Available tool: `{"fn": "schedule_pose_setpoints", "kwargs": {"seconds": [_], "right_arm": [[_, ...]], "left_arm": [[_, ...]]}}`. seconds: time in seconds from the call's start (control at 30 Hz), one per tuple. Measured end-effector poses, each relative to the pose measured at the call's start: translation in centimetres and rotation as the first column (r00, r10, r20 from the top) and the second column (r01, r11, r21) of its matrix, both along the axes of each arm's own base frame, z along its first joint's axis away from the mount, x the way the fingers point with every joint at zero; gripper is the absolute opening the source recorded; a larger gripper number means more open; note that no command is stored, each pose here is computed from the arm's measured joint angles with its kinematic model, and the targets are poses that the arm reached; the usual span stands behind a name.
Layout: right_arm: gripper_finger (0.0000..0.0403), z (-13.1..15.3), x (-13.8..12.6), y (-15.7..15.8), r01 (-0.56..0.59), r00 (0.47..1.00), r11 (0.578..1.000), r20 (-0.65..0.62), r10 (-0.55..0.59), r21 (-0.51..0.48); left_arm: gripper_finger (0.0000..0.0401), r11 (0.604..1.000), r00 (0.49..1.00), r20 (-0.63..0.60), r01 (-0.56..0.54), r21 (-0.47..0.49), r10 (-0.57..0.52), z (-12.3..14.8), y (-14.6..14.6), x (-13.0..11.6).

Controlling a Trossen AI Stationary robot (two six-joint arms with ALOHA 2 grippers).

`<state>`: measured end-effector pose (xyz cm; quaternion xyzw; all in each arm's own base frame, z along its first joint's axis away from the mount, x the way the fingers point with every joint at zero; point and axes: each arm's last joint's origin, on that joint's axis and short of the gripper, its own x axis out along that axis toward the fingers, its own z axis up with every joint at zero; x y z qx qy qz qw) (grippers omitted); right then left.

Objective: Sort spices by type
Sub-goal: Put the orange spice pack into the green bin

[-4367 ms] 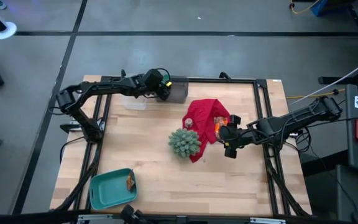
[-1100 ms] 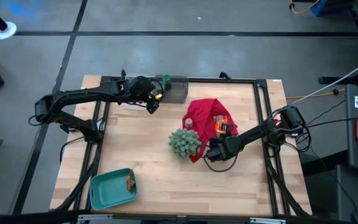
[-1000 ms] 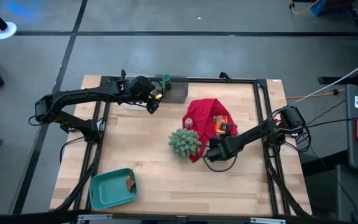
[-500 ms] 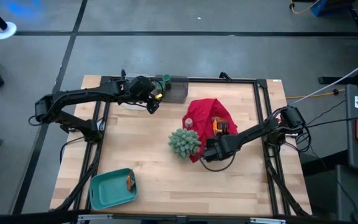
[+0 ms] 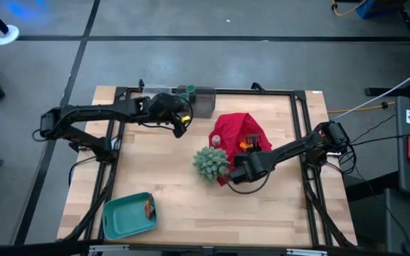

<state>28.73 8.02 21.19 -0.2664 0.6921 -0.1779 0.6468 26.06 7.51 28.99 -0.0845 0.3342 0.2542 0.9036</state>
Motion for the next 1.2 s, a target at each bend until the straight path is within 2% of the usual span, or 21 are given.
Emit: {"fn": "schedule_pose_setpoints", "kwargs": {"seconds": [0.2,0.37,0.53,0.7,0.87,1.2], "right_arm": [[0.0001,1.7,0.4,0.1,-0.019,1.000,1.000,-0.005,0.019,0.002],[0.0001,3.3,0.6,0.1,-0.028,1.000,0.999,-0.006,0.028,-0.022],[0.0001,4.1,0.9,0.2,-0.041,0.999,0.999,0.007,0.041,-0.017],[0.0001,4.6,0.9,0.1,-0.057,0.998,0.997,0.007,0.057,-0.049],[0.0001,5.6,1.3,0.2,-0.091,0.995,0.995,0.024,0.092,-0.047],[0.0001,9.3,2.6,-0.8,-0.094,0.987,0.994,0.126,0.101,-0.060]], "left_arm": [[0.0245,0.999,0.999,0.031,0.039,0.011,-0.039,0.2,-0.9,0.5],[0.0245,0.990,0.987,0.100,0.122,0.067,-0.129,1.0,-2.3,1.3],[0.0245,0.955,0.939,0.178,0.283,0.090,-0.295,1.5,-4.4,2.4],[0.0245,0.915,0.897,0.184,0.388,0.108,-0.402,1.1,-6.6,3.3],[0.0245,0.894,0.872,0.200,0.426,0.140,-0.447,0.4,-7.6,4.7],[0.0245,0.868,0.851,0.202,0.440,0.228,-0.485,-2.2,-7.7,8.0]]}}
